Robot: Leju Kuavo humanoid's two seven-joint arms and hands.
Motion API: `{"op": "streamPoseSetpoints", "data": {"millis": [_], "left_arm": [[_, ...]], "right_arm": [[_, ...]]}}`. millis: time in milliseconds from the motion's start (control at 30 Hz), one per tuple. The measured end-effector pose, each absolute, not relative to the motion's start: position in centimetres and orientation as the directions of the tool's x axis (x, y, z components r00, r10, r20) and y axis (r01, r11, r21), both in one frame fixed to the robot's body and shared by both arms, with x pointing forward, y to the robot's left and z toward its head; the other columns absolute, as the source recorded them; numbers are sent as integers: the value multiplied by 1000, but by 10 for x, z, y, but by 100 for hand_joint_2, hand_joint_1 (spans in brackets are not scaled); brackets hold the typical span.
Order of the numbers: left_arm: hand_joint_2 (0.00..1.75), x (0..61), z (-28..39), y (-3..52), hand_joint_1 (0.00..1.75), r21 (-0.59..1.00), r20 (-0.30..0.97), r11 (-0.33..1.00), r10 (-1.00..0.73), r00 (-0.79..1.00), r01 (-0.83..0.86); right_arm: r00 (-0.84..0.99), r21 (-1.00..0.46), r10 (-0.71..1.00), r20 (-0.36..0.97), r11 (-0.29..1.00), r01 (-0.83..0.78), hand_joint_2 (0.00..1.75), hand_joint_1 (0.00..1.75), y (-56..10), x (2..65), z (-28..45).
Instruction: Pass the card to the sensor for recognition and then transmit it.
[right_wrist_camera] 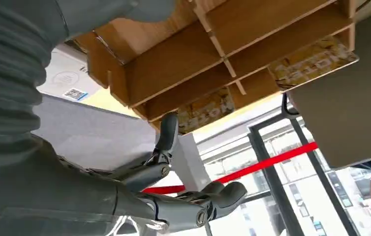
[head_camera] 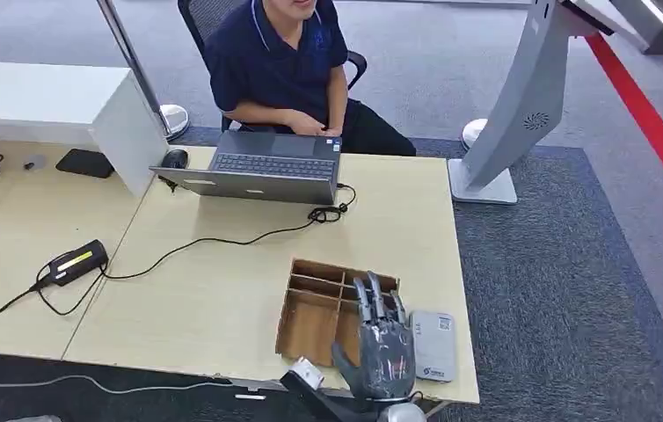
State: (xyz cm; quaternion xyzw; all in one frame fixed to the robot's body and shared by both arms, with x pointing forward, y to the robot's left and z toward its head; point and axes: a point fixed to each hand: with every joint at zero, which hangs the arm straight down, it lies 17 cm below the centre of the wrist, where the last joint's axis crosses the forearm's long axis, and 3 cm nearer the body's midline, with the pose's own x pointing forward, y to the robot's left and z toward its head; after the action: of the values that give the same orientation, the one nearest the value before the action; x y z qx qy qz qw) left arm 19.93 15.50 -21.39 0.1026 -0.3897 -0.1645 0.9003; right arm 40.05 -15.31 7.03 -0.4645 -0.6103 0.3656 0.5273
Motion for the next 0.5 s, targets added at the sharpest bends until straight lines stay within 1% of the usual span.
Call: {"op": "streamPoseSetpoints", "data": {"millis": [500], "left_arm": [[0,201,-213,153,0,329,670,911,-411,618,249]], "right_arm": [[-12,-926,950,313,308,219,175,0,-162,398,76]]}}
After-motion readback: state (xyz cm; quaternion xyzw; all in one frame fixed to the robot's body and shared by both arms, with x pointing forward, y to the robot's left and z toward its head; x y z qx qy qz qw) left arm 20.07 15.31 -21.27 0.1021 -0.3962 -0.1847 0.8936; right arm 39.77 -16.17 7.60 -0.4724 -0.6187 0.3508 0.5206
